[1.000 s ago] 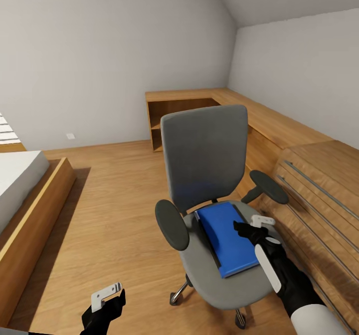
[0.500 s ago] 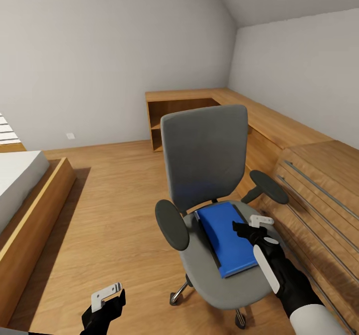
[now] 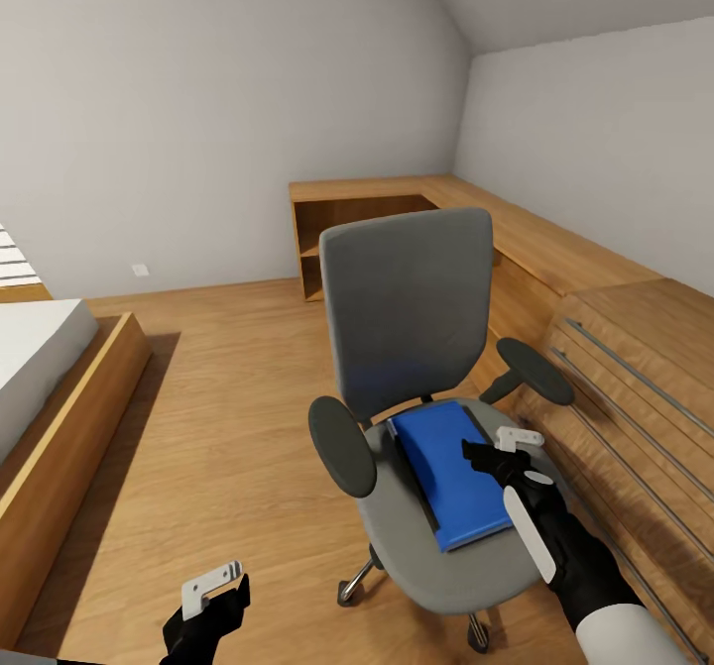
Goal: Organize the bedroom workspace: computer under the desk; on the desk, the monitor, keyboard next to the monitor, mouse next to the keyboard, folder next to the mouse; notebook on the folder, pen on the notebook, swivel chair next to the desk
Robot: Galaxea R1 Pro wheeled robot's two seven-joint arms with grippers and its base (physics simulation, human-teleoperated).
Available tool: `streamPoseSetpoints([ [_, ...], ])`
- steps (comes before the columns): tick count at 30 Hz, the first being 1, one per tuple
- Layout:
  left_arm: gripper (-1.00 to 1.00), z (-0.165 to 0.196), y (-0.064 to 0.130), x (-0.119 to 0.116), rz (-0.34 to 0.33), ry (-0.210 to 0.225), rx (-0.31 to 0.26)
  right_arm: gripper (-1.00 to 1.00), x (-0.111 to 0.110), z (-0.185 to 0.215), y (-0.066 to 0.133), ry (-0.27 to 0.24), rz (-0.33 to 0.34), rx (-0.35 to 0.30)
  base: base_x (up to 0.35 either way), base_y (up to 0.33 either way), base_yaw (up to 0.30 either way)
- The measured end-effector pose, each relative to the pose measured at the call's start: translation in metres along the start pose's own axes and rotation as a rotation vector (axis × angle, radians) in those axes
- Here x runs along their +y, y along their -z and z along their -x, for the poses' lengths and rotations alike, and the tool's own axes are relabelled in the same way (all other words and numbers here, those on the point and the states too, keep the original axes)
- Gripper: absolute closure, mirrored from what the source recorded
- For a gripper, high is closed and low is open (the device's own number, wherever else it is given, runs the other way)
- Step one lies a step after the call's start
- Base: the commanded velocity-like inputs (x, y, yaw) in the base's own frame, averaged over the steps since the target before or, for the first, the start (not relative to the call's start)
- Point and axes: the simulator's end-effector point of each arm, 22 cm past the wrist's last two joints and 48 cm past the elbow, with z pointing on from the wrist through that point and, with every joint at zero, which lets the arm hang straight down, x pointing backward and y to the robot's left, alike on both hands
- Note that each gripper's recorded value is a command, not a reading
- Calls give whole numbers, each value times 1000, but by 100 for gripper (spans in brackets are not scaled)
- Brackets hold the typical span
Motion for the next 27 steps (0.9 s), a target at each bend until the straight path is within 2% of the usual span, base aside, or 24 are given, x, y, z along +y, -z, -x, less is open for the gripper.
streamPoseSetpoints([
  [10,-100,-11,-9,2,-1,0,-1,-100,0,-9,-6,2,0,-7,0,0,0],
  [21,-100,-11,-9,2,0,0,0,-100,1,-9,-6,7,-1,-8,0,0,0],
  [27,-100,-21,-17,3,0,0,0,-100,8,-9,-9,-4,15,-34,0,0,0],
])
